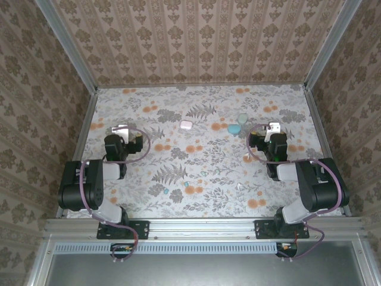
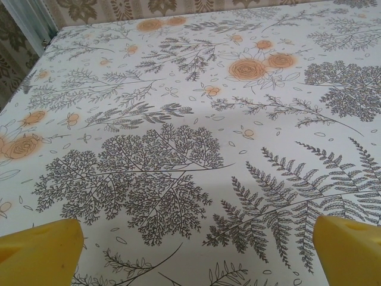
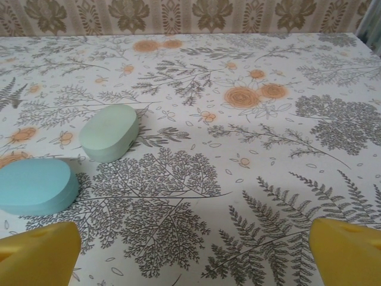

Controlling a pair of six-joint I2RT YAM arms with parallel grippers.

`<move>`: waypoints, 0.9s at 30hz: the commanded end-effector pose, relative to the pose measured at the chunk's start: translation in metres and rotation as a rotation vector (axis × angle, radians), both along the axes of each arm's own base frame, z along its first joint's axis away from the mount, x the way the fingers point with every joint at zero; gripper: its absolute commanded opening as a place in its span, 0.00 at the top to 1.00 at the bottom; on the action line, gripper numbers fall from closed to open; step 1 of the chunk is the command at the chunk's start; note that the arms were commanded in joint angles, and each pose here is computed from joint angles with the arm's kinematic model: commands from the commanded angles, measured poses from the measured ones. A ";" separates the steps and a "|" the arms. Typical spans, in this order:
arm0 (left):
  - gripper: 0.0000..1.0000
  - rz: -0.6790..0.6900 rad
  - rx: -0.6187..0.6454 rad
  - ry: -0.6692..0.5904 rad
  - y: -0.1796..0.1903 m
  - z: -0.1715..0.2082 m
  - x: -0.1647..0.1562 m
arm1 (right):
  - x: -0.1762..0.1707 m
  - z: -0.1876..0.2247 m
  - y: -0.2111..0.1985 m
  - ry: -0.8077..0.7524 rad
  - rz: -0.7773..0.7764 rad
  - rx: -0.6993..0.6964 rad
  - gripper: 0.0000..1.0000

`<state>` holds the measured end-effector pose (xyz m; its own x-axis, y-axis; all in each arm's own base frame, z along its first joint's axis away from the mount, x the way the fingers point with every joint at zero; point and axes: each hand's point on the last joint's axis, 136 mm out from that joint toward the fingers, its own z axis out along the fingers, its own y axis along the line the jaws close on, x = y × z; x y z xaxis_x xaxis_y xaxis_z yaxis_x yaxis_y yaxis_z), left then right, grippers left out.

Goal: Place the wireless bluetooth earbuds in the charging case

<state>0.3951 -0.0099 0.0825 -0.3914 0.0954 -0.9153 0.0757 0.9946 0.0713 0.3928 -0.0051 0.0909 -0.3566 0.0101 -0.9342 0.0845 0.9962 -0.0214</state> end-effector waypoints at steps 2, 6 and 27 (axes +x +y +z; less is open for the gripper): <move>0.00 -0.035 0.019 -0.056 -0.006 0.013 0.001 | 0.004 0.010 0.009 -0.030 0.052 -0.008 0.00; 0.00 -0.046 0.031 -0.083 -0.009 0.015 -0.005 | 0.001 0.013 0.012 -0.042 0.068 -0.009 0.00; 0.10 -0.008 -0.190 0.074 -0.018 0.078 -0.009 | -0.019 0.080 0.060 0.116 0.298 0.182 0.00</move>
